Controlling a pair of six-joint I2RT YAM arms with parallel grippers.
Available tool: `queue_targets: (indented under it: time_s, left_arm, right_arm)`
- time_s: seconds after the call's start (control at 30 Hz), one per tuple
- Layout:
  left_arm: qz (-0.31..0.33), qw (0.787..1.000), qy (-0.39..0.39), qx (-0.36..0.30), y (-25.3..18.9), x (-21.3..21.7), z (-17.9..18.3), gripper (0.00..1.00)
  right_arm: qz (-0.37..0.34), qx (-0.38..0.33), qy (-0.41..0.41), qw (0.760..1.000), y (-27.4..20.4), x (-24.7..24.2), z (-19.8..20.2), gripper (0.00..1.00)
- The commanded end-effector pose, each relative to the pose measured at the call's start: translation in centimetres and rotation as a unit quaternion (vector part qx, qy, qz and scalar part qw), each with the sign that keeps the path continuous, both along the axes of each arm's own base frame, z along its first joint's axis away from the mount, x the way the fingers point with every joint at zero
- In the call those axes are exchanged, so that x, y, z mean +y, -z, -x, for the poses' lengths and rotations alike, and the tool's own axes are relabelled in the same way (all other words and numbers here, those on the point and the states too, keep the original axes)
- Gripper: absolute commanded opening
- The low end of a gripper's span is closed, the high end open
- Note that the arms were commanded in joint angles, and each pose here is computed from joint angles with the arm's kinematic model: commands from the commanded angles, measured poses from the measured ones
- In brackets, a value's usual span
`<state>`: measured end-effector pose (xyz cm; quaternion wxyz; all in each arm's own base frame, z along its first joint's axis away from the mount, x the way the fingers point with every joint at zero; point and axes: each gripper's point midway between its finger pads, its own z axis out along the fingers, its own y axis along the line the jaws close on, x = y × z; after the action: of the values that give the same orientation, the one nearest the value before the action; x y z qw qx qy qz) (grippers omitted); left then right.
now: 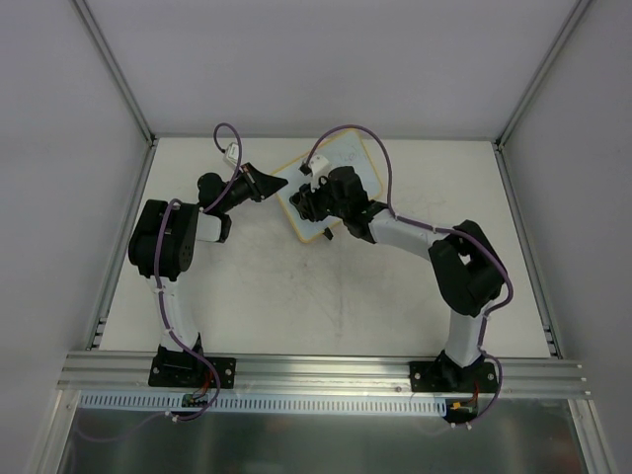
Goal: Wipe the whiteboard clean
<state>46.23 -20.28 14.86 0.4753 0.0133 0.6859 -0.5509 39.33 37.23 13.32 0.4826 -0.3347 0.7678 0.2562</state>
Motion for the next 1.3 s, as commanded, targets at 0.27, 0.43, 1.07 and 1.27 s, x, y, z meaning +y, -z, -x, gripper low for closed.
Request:
queue_targets:
  time_s: [0.27,0.43,1.07,1.27]
  left_arm:
    - [-0.007,0.995,0.028,-0.093,-2.5,-0.9,0.6,0.00]
    - [-0.013,0.995,0.031,-0.093,-2.3,-1.0,0.6,0.00]
    - [-0.012,0.994,0.043,-0.097,-2.4,-1.2,0.9,0.00]
    - [-0.012,0.994,0.045,-0.100,-2.7,-1.2,0.9,0.00]
  right_arm:
    - [-0.004,-0.056,0.005,0.998,-1.5,2.3,-2.9,0.00]
    - [0.009,-0.058,0.013,0.998,-0.6,1.9,-3.2,0.00]
    - [-0.027,0.001,0.068,0.997,1.1,-2.7,-7.1,0.00]
    - [-0.025,0.004,0.109,0.994,0.6,-5.7,-9.5,0.00]
